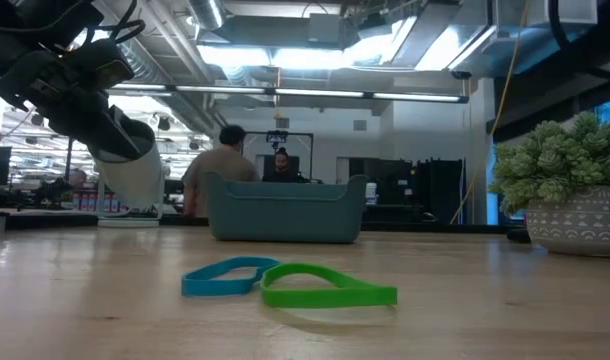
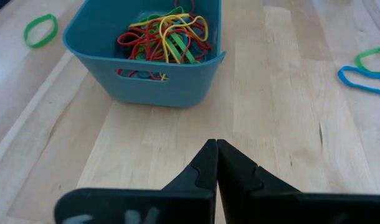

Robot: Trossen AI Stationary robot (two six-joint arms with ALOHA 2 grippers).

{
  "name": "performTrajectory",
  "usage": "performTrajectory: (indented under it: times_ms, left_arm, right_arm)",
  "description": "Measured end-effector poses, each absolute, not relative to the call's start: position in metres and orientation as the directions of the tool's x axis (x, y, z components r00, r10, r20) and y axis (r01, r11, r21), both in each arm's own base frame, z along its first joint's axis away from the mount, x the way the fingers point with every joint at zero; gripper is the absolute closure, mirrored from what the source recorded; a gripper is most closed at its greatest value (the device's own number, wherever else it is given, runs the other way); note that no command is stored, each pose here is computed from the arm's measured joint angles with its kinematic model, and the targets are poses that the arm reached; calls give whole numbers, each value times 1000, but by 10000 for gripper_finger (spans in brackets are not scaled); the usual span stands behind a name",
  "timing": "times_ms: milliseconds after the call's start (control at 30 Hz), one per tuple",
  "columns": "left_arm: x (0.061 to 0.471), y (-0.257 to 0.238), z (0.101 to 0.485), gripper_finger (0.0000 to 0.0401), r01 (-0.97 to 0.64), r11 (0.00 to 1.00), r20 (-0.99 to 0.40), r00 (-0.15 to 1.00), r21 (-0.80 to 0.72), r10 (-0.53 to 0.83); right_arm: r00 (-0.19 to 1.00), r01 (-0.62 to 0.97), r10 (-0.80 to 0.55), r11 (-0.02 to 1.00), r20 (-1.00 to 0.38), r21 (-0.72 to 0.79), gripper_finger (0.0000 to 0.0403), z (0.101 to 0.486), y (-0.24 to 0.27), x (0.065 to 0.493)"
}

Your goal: Pick and place rubber bands into bin

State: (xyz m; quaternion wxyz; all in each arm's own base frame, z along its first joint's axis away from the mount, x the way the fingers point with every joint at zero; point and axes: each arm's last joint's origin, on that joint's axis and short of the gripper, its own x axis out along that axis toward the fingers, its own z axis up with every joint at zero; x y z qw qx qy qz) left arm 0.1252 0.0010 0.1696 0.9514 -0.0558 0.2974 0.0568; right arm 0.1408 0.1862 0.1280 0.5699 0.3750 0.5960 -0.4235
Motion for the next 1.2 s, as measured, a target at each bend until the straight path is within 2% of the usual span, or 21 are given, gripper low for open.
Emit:
performTrajectory:
  times_ms: [67, 300, 433, 567, 767, 1033, 1200]
  left_arm:
    - [125, 1, 170, 399, -141, 987, -572, 817, -72, 75]
    - [125, 1, 170, 400, -141, 987, -572, 817, -72, 75]
    - [125, 1, 170, 398, -141, 987, -572, 817, -71, 75]
    - [125, 1, 170, 400, -139, 988, -571, 817, -69, 75]
    - [125, 1, 170, 399, -139, 988, -571, 817, -69, 75]
    - [125, 1, 170, 399, -141, 987, -571, 817, -72, 75]
    - [125, 1, 170, 399, -150, 985, -571, 817, -84, 75]
  right_arm:
    - [-58, 919, -30, 389, -998, -65, 387, 131, 189, 143]
    - [-69, 916, -41, 394, -997, -80, 399, 162, 203, 153]
    - [-92, 916, -77, 385, -993, -115, 391, 180, 206, 155]
    - [-125, 922, -119, 354, -985, -160, 382, 183, 202, 152]
    - [-145, 926, -137, 330, -980, -183, 356, 164, 194, 144]
    - [-225, 923, -93, 298, -970, -243, 310, 139, 186, 130]
    - [-215, 928, -30, 305, -976, -214, 298, 125, 182, 125]
